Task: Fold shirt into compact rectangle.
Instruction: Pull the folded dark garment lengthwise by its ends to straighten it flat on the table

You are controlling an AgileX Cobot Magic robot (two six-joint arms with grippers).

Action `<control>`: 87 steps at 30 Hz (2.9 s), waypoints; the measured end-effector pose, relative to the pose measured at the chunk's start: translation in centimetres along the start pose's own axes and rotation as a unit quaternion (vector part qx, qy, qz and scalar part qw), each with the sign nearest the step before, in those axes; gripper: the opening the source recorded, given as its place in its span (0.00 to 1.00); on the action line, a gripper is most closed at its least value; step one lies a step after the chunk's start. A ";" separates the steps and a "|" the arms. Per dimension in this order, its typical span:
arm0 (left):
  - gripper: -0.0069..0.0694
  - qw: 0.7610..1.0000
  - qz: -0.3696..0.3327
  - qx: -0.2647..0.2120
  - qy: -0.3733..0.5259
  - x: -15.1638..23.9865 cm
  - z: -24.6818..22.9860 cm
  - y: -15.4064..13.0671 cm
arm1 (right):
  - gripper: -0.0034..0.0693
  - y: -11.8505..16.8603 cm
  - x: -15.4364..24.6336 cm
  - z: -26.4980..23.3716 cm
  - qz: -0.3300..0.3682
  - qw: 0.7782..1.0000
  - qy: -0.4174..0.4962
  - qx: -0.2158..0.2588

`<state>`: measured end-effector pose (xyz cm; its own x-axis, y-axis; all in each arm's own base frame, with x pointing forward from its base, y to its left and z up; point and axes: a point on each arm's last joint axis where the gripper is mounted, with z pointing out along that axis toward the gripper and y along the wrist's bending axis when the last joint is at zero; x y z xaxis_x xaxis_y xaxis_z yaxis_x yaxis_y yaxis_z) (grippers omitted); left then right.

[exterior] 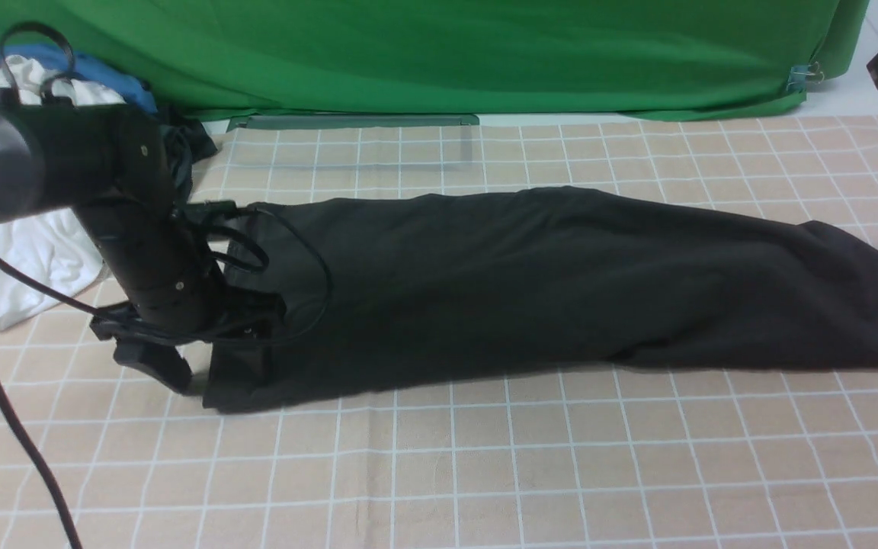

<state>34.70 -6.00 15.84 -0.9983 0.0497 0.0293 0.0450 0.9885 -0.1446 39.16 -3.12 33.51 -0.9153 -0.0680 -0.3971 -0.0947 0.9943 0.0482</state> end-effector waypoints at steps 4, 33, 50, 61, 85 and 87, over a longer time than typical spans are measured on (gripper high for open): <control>0.54 1.000 0.008 0.023 0.008 0.0 0.2 -0.4 | 0.21 0.0 0.0 0.0 0.000 1.000 0.000 -0.001; 0.13 0.992 0.085 -0.068 -0.059 1.6 -6.2 0.3 | 0.84 -3.8 10.5 11.1 0.088 0.988 0.121 0.032; 0.13 0.992 0.079 -0.094 -0.019 2.3 -6.2 0.8 | 0.15 -4.5 11.3 11.1 0.047 0.983 0.167 0.063; 0.14 0.995 0.059 -0.084 0.012 2.9 -6.2 1.0 | 0.23 -4.9 12.1 9.8 0.064 0.975 0.200 0.071; 0.15 0.986 0.103 0.028 -0.127 -1.3 -7.2 -4.6 | 0.10 6.2 6.6 9.4 -0.066 0.993 0.080 -0.055; 0.11 0.986 0.113 0.033 -0.121 -2.1 -5.1 -5.5 | 0.10 6.9 6.8 11.0 -0.074 0.991 0.096 -0.063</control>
<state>36.71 -10.84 21.58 -0.9427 0.2250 -0.2464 0.2736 0.9439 -0.1848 36.64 4.17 21.07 -0.9444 -0.2381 -0.2269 -0.2702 0.9550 0.1223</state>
